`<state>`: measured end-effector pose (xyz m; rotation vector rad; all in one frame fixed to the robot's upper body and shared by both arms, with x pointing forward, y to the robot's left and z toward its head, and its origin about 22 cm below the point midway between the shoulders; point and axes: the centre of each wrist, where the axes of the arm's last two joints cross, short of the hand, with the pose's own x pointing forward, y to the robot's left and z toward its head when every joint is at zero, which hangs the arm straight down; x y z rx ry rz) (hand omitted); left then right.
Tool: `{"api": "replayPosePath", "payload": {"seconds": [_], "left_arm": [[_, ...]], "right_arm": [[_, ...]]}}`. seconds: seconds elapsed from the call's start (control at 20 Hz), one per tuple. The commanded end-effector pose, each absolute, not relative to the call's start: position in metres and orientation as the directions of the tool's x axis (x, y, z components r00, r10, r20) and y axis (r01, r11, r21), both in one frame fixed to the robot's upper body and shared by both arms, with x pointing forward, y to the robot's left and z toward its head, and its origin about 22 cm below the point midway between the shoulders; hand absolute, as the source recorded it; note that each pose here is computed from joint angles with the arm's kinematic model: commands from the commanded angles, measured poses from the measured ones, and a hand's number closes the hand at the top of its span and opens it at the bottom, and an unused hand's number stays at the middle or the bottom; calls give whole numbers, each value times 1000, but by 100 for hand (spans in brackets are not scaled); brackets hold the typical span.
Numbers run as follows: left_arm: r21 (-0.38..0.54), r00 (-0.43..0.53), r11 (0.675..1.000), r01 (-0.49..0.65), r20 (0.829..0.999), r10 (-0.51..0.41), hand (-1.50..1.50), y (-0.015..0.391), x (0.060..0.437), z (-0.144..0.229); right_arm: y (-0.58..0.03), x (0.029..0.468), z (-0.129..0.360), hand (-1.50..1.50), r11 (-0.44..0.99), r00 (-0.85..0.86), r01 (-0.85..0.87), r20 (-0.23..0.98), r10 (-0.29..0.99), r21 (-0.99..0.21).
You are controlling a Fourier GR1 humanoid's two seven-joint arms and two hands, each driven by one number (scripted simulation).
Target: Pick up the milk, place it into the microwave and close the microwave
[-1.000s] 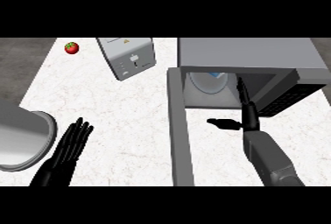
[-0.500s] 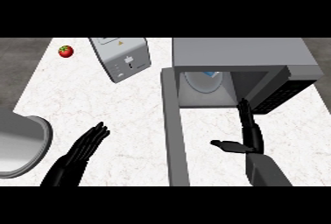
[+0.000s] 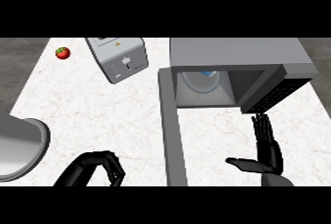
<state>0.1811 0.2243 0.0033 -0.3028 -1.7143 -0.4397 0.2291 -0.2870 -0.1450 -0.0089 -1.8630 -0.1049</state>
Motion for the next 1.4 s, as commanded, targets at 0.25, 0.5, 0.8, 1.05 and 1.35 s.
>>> {"api": "replayPosePath", "payload": {"seconds": [0.25,0.5,0.8,1.05,1.35], "left_arm": [[328,-229,725,606,944,-236,150,175,206,-5],[266,-207,700,662,963,-171,150,138,190,-26],[296,-231,637,712,955,-186,150,71,209,-43],[302,-227,626,719,953,-199,150,51,216,-63],[354,-283,644,678,934,-217,150,21,232,-43]], "right_arm": [[-312,184,-108,-150,996,-339,18,938,-76,87],[-337,125,-80,-150,996,-365,43,929,-56,77],[-345,137,-50,-150,997,-385,21,921,-66,80],[-330,125,-3,-150,993,-421,-66,899,-120,102],[-320,129,15,-150,985,-430,-143,891,-146,92]]}}
